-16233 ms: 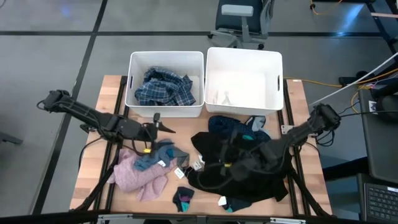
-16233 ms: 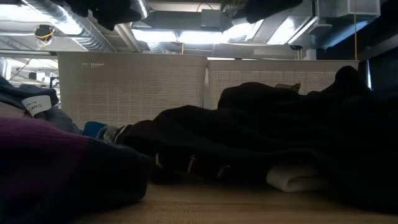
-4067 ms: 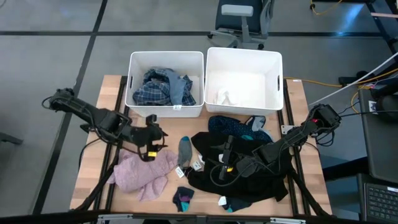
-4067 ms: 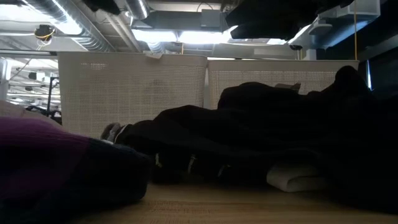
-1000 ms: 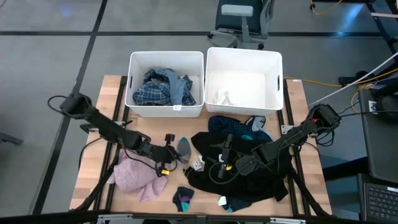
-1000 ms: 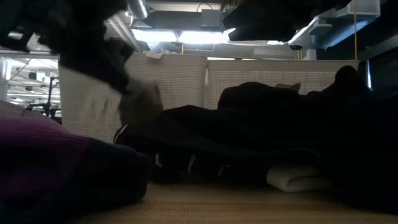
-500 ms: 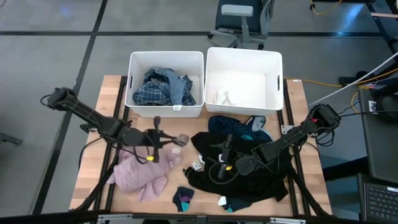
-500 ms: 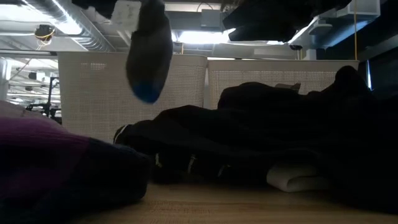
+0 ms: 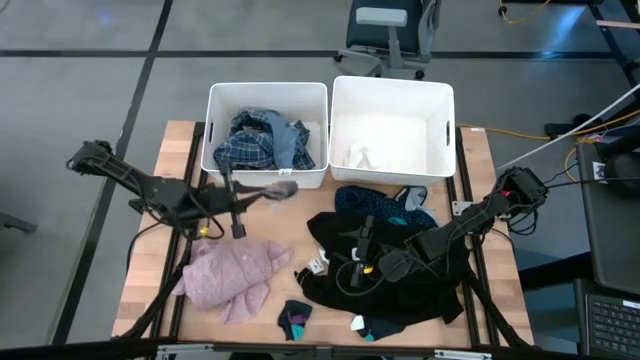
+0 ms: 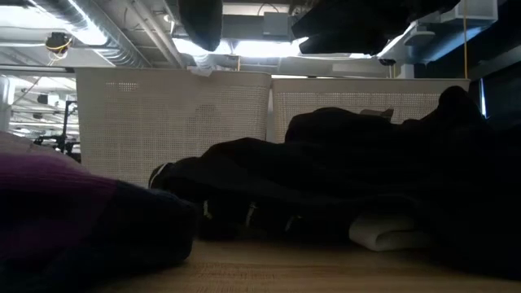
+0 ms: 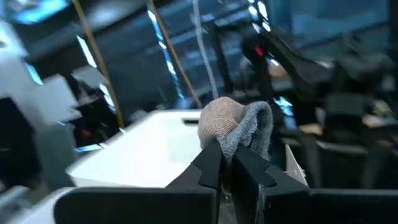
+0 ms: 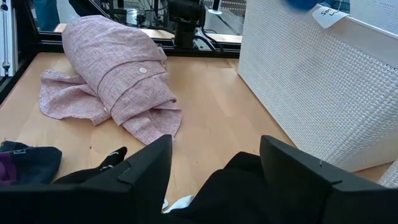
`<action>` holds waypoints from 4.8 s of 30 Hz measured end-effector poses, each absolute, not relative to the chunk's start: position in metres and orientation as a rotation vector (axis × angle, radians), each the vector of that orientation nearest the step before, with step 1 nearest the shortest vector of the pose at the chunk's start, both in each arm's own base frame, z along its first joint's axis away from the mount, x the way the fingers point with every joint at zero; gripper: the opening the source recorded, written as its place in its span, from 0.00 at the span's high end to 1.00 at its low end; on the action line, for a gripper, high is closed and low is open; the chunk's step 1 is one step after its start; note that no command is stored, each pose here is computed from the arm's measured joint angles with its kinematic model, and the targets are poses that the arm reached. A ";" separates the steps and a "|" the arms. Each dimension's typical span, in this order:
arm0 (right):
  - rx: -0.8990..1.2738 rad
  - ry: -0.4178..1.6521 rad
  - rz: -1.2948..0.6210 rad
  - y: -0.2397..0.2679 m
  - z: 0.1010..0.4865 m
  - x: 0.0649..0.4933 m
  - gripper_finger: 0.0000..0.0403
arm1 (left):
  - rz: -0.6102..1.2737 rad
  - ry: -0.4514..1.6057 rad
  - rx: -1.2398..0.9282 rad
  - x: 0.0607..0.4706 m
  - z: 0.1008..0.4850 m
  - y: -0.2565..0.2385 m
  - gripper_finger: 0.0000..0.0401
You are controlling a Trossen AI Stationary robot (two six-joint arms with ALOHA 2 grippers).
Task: Sort clothes
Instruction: Put the gray sock into the left white bin, then put the right dark blue sock into the left white bin
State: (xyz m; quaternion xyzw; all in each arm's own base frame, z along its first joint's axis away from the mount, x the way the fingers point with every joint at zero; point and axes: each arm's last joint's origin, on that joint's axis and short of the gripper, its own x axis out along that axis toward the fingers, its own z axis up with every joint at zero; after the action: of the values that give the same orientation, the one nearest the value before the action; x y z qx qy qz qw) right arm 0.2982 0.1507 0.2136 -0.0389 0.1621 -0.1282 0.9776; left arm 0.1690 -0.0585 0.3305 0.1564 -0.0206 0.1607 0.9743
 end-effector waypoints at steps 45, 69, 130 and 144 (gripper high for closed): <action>-0.095 0.343 -0.267 0.150 0.212 0.297 0.39 | 1.081 0.426 0.373 0.186 0.289 0.085 0.89; -0.078 0.341 -0.276 0.148 0.212 0.298 0.39 | 0.862 0.362 0.259 0.179 0.329 0.051 0.55; -0.083 0.351 -0.273 0.148 0.211 0.298 0.39 | -0.065 0.660 0.238 0.277 0.166 -0.144 0.55; 0.116 0.633 0.035 0.190 0.238 0.287 0.39 | -0.030 0.692 0.235 0.280 0.155 -0.142 0.55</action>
State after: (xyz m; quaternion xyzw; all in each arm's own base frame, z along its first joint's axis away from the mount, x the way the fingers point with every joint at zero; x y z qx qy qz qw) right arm 0.2868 0.1905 0.2385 0.0568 0.3112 0.0172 0.9485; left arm 0.2797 -0.1419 0.1549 0.1149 0.3385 -0.0148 0.9338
